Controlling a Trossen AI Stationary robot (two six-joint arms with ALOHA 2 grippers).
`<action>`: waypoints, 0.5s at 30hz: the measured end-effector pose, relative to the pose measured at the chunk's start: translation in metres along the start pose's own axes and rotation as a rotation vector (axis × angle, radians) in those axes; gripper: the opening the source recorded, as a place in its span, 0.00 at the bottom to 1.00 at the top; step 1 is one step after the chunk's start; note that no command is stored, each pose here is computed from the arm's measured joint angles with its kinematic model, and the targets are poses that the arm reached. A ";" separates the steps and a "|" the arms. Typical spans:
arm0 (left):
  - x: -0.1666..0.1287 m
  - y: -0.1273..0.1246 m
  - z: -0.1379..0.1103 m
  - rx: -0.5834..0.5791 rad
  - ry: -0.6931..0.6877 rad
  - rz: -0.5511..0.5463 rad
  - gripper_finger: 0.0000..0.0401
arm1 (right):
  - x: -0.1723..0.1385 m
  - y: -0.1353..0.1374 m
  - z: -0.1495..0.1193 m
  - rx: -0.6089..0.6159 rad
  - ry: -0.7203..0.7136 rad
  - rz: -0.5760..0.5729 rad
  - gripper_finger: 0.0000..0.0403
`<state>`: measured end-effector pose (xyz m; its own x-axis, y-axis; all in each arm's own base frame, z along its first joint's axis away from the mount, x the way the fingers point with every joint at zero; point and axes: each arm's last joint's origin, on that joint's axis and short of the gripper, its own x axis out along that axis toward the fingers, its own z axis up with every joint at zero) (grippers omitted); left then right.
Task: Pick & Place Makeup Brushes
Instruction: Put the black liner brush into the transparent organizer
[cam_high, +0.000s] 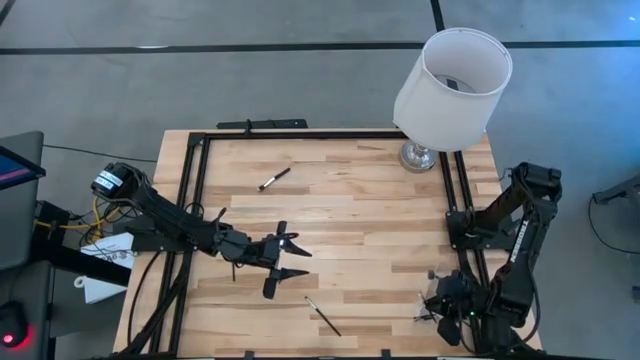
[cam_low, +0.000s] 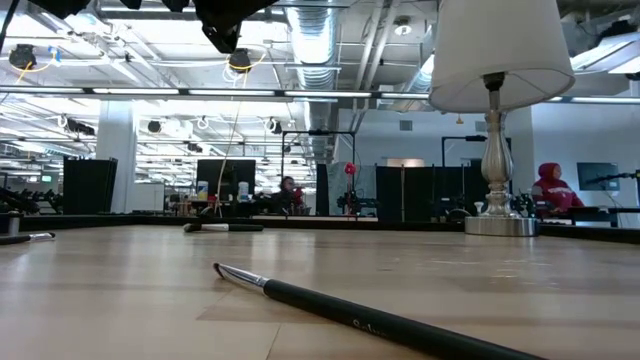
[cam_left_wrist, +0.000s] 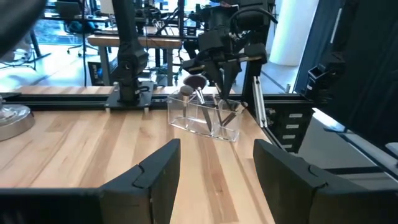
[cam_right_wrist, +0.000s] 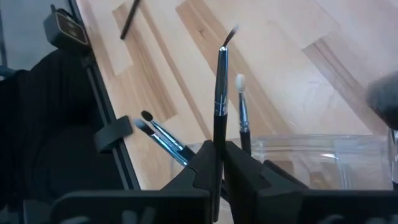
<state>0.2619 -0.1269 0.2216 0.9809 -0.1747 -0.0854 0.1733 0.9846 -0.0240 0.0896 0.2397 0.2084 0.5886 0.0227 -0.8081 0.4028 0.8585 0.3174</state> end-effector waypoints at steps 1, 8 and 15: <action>0.000 0.000 0.000 0.000 0.000 0.000 0.50 | 0.000 0.000 0.000 0.000 0.000 0.000 0.05; 0.000 0.000 -0.001 -0.005 0.012 0.001 0.50 | 0.000 0.001 0.001 0.006 -0.010 0.005 0.14; 0.000 0.001 -0.005 0.003 0.045 0.023 0.50 | 0.000 0.002 0.001 0.015 -0.009 0.018 0.20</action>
<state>0.2615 -0.1260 0.2168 0.9797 -0.1517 -0.1307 0.1506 0.9884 -0.0185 0.0909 0.2411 0.2091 0.6022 0.0333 -0.7977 0.4024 0.8502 0.3393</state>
